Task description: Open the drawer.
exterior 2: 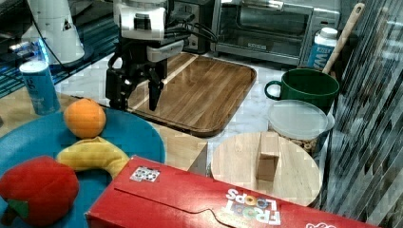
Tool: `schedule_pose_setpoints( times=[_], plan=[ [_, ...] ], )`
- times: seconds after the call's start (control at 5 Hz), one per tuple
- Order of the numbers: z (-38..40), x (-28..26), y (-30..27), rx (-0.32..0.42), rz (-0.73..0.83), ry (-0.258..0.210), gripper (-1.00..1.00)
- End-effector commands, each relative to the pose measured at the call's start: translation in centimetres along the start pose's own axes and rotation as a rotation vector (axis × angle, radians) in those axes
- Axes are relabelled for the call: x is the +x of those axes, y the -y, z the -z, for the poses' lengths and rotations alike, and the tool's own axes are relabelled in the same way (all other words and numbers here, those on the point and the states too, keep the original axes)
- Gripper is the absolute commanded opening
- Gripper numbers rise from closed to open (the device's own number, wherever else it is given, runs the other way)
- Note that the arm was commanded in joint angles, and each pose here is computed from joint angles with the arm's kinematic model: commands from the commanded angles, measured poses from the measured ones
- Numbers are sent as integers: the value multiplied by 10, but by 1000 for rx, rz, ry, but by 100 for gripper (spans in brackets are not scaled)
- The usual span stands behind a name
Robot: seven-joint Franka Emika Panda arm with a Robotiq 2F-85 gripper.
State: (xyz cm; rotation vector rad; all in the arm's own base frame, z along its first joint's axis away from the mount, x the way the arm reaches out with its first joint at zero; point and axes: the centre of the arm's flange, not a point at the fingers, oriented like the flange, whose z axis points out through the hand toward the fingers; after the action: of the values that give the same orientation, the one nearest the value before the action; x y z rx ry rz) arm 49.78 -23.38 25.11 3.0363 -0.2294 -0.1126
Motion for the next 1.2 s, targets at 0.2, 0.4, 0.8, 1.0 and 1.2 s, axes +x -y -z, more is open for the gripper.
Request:
schedule_pose_setpoints(
  times=[0.2, 0.4, 0.8, 1.0, 1.2],
  plan=[
    [22, 9, 192, 56, 152, -63, 100],
    [35, -6, 235, 60, 77, -33, 100],
    [34, -29, 264, 47, 186, -76, 100],
    [36, -30, 273, 77, 171, -59, 100],
    [37, -30, 273, 77, 171, -60, 100]
  ],
)
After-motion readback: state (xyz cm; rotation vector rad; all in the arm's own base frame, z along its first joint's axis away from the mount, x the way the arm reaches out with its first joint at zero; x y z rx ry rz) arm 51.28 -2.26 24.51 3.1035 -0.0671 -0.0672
